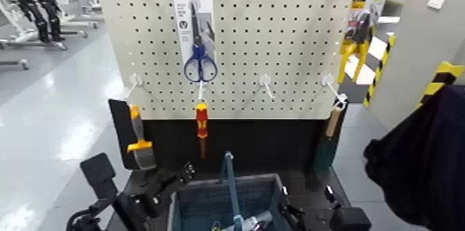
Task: Grasp the handle of the crate.
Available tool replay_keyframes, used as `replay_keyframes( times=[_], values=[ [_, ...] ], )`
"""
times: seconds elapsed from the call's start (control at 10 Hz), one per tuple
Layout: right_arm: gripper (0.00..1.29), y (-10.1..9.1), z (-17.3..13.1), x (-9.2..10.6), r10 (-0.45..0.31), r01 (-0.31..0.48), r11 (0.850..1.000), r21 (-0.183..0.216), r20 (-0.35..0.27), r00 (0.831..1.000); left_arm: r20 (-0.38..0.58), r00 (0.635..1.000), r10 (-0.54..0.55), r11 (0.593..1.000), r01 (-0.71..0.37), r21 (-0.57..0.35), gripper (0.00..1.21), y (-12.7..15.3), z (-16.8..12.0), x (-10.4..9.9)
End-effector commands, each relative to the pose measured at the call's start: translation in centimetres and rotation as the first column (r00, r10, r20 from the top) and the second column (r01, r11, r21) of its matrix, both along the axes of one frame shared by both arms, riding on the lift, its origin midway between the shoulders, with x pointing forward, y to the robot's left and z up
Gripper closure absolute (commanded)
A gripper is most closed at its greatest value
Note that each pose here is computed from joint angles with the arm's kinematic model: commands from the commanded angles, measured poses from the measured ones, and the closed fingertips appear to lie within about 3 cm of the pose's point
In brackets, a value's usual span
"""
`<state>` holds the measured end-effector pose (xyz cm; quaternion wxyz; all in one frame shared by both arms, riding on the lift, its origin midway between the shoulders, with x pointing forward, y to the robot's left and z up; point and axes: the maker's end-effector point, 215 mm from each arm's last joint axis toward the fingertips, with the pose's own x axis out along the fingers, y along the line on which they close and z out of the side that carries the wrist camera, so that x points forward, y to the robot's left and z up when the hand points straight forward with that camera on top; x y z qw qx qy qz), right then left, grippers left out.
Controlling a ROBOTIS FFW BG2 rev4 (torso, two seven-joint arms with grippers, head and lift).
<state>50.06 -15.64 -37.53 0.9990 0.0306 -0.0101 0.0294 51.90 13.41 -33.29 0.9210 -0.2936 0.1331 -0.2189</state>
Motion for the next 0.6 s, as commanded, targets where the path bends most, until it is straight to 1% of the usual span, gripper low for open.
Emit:
replay_keyframes(
  times=[0.1,0.3,0.4,0.6],
  values=[
    [0.13,0.1,0.0,0.0,0.002,-0.002,1.0,0.001,0.001,1.0,-0.113,0.985,-0.134,0.978,0.113,-0.173,0.29,-3.1,0.4,-0.9],
    [0.13,0.2,0.0,0.0,0.003,-0.003,1.0,0.005,0.001,1.0,-0.168,0.959,-0.23,0.939,0.173,-0.298,0.29,-5.6,0.1,-1.6],
    [0.13,0.2,-0.1,-0.1,0.003,-0.003,1.0,0.004,0.0,1.0,-0.191,0.939,-0.286,0.91,0.203,-0.362,0.29,-7.1,-0.4,-1.9],
    [0.13,0.3,0.0,-0.1,0.004,-0.004,1.0,0.007,0.002,1.0,-0.189,0.91,-0.37,0.844,0.245,-0.477,0.29,-9.1,-0.2,-2.0]
  ],
)
